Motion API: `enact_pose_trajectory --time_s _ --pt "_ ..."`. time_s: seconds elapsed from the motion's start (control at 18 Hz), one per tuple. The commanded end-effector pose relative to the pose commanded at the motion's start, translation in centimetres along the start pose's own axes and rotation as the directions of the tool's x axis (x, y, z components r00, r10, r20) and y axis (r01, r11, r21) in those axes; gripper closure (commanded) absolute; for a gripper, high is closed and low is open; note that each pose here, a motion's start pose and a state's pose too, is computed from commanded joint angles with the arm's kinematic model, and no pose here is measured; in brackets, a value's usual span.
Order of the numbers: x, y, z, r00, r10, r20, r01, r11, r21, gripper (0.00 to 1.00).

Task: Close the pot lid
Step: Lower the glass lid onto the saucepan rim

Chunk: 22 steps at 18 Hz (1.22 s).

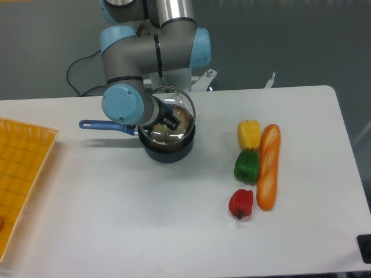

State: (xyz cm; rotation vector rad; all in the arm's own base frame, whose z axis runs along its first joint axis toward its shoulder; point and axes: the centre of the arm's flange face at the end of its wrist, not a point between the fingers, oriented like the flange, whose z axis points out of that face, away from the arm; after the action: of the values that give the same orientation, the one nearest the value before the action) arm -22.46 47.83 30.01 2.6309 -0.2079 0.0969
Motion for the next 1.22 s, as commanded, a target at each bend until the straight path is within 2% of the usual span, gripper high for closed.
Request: enact_pose_trajectory --time_s 0.39,1.22 --pt "-0.03 -0.33 0.13 1.0 -0.011 0.01 0.011 0.999 0.048 0.55" --pt "0.36 -0.08 0.5 1.0 -0.006 0.015 0.005 0.999 0.044 0.55"
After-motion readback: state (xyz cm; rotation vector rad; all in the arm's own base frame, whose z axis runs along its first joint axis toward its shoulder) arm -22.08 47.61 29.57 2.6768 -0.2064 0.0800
